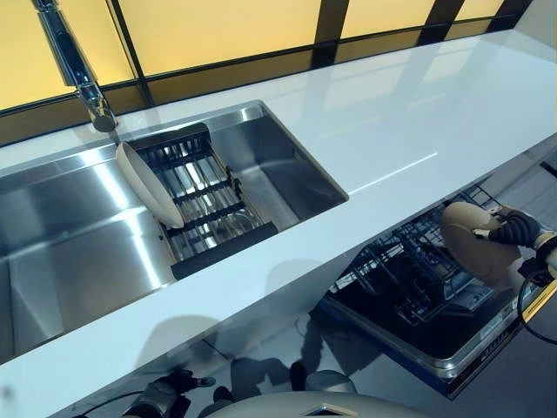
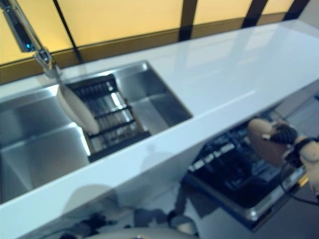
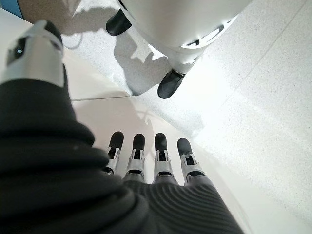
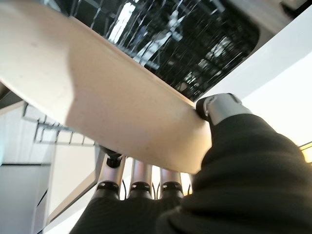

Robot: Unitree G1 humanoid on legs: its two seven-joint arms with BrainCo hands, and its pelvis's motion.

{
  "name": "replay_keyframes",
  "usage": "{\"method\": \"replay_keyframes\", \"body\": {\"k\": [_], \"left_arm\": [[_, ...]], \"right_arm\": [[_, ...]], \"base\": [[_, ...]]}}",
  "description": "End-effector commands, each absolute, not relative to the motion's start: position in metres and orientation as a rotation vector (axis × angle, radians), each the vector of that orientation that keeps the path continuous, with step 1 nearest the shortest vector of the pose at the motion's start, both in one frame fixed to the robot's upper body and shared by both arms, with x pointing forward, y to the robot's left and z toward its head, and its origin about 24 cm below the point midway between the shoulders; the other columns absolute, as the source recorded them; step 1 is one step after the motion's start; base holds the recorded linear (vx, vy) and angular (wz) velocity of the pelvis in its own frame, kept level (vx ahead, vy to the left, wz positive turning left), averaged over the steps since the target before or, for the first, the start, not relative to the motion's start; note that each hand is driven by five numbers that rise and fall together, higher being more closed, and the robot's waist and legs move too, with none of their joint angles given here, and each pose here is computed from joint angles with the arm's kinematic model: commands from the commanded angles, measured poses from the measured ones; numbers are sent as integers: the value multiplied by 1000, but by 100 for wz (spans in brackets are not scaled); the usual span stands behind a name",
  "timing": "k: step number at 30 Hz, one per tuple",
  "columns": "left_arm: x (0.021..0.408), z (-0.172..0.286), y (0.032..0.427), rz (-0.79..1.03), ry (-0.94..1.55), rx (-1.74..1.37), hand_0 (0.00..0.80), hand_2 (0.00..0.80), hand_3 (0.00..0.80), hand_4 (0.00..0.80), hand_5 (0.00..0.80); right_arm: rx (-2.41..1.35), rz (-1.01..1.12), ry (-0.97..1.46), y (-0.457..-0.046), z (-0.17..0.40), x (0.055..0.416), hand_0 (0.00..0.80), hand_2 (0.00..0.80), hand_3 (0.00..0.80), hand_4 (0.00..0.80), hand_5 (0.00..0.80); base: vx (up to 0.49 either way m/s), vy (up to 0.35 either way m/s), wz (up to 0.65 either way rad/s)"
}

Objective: Take plates into dishwasher

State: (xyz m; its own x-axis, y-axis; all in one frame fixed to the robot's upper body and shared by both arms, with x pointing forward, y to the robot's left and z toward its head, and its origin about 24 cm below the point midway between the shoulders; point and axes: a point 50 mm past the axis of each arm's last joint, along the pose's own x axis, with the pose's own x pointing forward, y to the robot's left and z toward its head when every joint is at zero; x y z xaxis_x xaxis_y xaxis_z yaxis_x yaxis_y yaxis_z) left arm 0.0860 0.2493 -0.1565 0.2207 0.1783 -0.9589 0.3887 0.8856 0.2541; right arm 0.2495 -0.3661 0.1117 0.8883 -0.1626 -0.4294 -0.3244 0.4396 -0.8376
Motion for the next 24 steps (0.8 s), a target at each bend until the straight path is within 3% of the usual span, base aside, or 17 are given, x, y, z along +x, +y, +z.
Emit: {"method": "replay_keyframes", "body": {"k": [1, 24], "left_arm": [[122, -141, 270, -111, 1260, 573, 0, 0, 0, 0, 0], [124, -141, 264, -146, 1234, 568, 0, 0, 0, 0, 0]], "right_arm": [[-1072, 79, 354, -356, 131, 271, 800, 800, 800, 800, 800], [-801, 113, 497, -340, 77, 286, 800, 800, 800, 800, 800]], "base": [[5, -11, 4], [6, -7, 2]]}}
